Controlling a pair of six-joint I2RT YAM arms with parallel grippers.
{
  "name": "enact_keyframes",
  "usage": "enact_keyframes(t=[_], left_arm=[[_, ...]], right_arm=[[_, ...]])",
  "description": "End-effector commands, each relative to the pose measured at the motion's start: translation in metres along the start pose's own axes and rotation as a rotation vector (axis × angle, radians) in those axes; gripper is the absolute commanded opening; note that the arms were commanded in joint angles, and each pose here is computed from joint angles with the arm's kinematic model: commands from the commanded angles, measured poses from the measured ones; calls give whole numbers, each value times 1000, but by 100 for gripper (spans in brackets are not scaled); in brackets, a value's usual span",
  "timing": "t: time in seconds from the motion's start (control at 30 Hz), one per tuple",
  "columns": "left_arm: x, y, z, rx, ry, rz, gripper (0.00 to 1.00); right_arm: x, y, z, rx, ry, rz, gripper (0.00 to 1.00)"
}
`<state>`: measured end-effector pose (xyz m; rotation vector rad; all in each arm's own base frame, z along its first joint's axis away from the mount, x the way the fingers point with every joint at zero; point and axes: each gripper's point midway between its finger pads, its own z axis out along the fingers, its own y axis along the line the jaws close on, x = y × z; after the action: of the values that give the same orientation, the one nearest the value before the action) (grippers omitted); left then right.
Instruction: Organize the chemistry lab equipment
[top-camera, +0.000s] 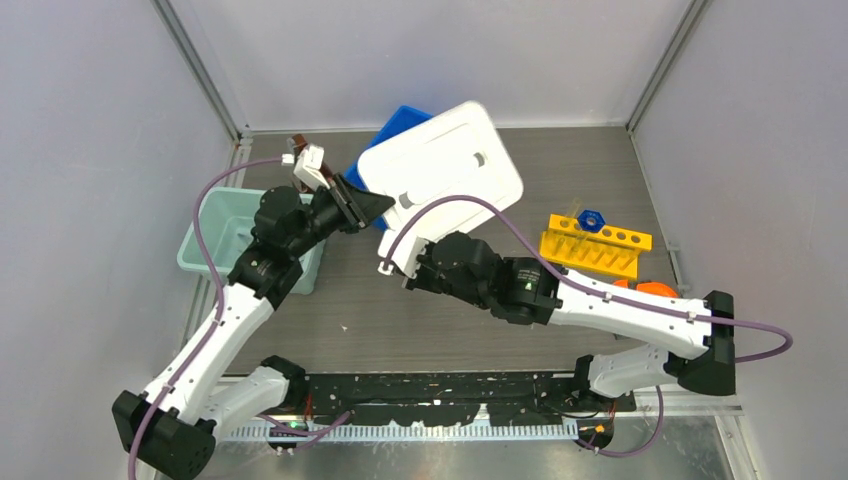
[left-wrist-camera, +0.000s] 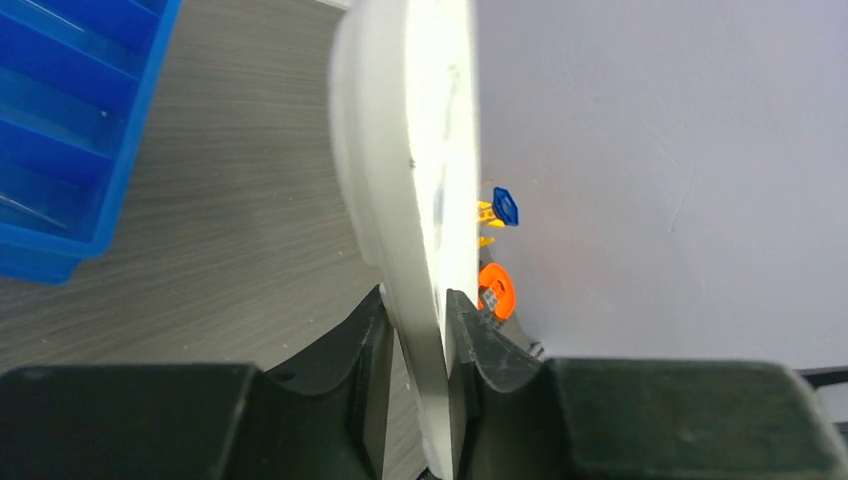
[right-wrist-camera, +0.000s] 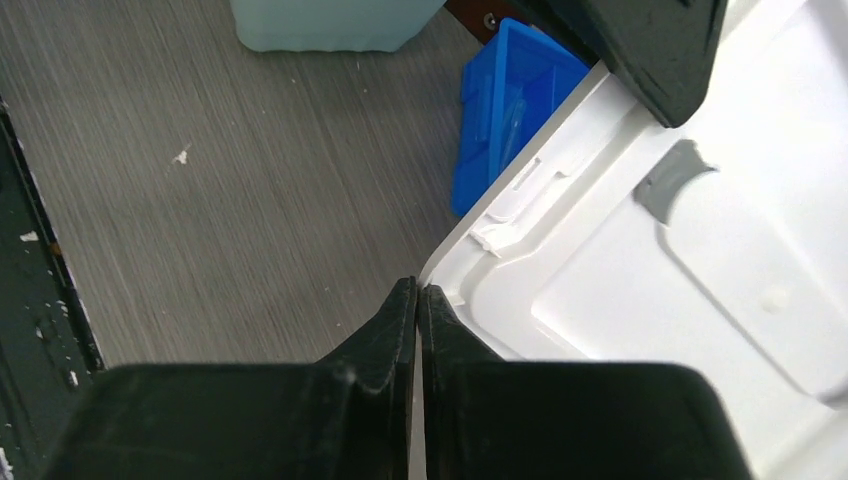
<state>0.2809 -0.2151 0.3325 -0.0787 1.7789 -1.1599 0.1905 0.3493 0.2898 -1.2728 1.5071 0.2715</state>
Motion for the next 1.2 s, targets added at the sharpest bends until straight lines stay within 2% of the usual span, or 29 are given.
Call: enact_keyframes(t=[0.0, 0.07, 0.1, 0.13, 0.17, 0.2, 0.3, 0.37, 0.4, 0.5, 0.77, 1.0, 1.07, 1.1, 1.13, 1.17], left_arm=[[-8, -11, -9, 32, -42, 21, 19], [-5, -7, -11, 10, -35, 14, 14], [-5, -6, -13, 2, -34, 12, 12], [-5, -6, -14, -5, -34, 10, 11], [-5, -5, -16, -13, -31, 6, 11], [-5, -5, -17, -20, -32, 4, 10], [-6, -5, -21, -40, -31, -4, 9], [-7, -6, -23, -49, -27, -7, 9], [-6, -6, -24, -54, -22, -13, 9], [-5, -8, -26, -53, -14, -41, 8], [0, -19, -30, -13, 8, -134, 8], [7, -22, -36, -2, 29, -181, 6], [10, -19, -38, -13, 34, -182, 6], [11, -17, -39, -21, 36, -179, 6], [13, -14, -40, -30, 37, -175, 7], [14, -12, -41, -39, 39, -166, 9]], right_arm=[[-19, -20, 0, 100, -78, -49, 10], [-9, -22, 1, 120, -59, -85, 20], [-9, -26, -2, 139, -66, -91, 31], [1, -23, -1, 135, -49, -129, 36], [0, -27, -5, 145, -59, -161, 48], [11, -23, -4, 136, -43, -187, 53], [17, -23, -17, 132, -86, -296, 79], [26, -21, -24, 125, -105, -369, 89], [34, -20, -27, 125, -104, -394, 91], [44, -26, -30, 168, -94, -498, 92], [59, -30, -17, 252, -58, -599, 93], [48, -51, -3, 466, -73, -658, 91], [43, -57, -2, 519, -77, -650, 85], [40, -59, 0, 536, -82, -640, 68], [38, -59, 1, 542, -87, -634, 57], [37, -59, 3, 545, -95, -627, 40]])
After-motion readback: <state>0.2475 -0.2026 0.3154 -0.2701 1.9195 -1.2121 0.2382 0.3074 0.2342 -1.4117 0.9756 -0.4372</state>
